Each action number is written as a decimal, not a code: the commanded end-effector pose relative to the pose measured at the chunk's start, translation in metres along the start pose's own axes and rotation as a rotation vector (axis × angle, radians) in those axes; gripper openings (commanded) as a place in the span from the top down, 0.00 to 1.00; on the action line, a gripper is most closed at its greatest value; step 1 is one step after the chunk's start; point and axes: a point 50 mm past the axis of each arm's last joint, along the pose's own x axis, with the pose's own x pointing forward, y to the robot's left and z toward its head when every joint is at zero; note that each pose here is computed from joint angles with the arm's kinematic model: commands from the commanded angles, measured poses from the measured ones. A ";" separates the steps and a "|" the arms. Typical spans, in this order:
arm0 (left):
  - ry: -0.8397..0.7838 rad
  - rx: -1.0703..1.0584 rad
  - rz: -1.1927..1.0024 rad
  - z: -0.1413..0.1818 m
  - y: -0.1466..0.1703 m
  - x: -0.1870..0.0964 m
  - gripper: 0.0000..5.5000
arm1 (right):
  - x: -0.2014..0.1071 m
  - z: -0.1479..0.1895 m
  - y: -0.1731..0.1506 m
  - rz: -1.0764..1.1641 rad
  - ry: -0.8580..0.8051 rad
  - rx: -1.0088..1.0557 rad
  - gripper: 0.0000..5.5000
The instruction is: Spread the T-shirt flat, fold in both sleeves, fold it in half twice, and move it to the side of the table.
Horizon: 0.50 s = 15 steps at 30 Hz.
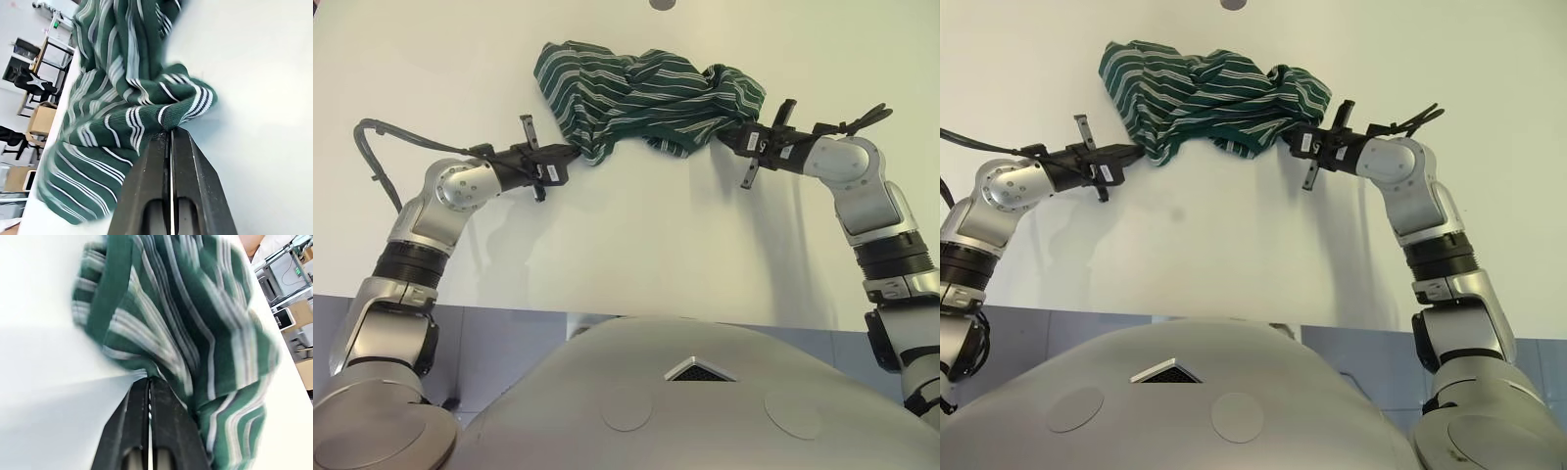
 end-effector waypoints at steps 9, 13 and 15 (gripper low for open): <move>-0.509 -0.297 0.264 0.078 0.087 -0.081 1.00 | -0.065 0.056 -0.041 -0.018 -0.369 0.211 1.00; -0.730 -0.320 0.401 0.102 0.118 -0.116 1.00 | -0.103 0.083 -0.075 -0.117 -0.550 0.225 1.00; -0.769 -0.289 0.485 0.111 0.135 -0.127 1.00 | -0.119 0.093 -0.091 -0.179 -0.618 0.226 1.00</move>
